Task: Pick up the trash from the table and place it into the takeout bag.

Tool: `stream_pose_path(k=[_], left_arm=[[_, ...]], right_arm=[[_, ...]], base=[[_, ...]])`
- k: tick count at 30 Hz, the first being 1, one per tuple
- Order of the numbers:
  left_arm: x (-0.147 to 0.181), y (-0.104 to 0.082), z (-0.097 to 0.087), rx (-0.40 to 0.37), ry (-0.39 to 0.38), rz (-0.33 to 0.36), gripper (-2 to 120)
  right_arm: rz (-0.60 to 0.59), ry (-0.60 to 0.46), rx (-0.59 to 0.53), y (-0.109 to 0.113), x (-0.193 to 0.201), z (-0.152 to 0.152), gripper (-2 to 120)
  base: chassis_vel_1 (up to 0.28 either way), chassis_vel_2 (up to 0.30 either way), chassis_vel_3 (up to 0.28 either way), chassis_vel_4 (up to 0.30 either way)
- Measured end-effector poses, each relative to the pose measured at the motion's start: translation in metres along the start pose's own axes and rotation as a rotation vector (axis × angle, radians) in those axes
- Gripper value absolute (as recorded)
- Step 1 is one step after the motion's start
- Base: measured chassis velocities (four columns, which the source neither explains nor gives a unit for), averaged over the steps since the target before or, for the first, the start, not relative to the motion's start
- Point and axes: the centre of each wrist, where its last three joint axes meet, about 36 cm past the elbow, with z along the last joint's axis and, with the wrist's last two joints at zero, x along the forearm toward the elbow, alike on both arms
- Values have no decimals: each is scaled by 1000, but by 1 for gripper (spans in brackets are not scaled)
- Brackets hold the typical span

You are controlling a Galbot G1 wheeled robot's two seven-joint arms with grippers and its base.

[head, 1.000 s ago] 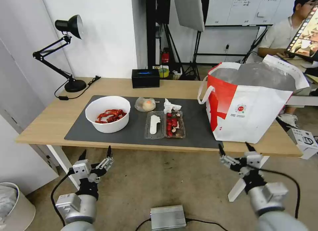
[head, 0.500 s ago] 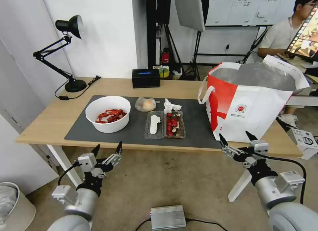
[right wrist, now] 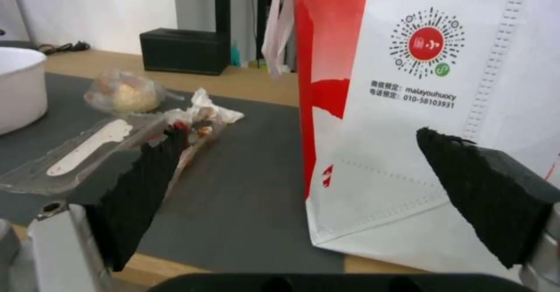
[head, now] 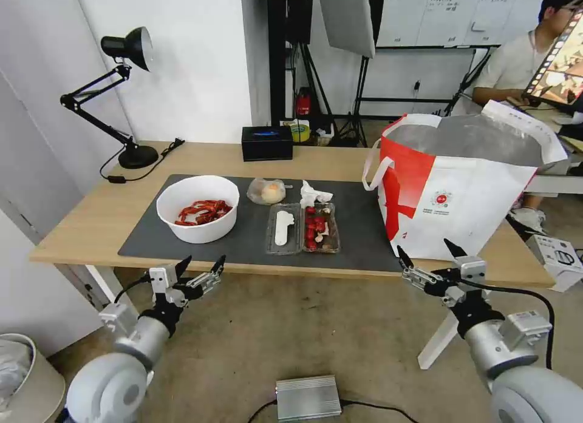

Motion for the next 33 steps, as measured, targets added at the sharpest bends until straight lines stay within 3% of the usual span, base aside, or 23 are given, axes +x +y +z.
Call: stream_pose_path(k=[7,10,11,13,17,23,33], left_arm=[[-29,4,-23,123,33,71,100],[-37,-15,-45,240,57,115,100],[-37,-15,-45,240,57,115,100],[-41,-30,-49,321,98,145,100],[-55,-46,-45,397,168,188,100],[-78,-59,-37,426,255,241,100],[-92,-89,-40,547,308,220,100]], right_arm=[[8,8,-2,-2,-3,2,100],[16,16,1,-3,-4,2,100],[16,16,1,-3,-4,2,100],[26,20,2,-5,-4,4,100],[38,25,-1,-6,-5,7,100],[55,33,9,-9,-5,9,100],[77,40,15,-14,-6,13,100]], base=[[0,0,0,0],[0,0,0,0],[0,0,0,0],[0,0,0,0],[0,0,0,0],[0,0,0,0],[0,0,0,0]])
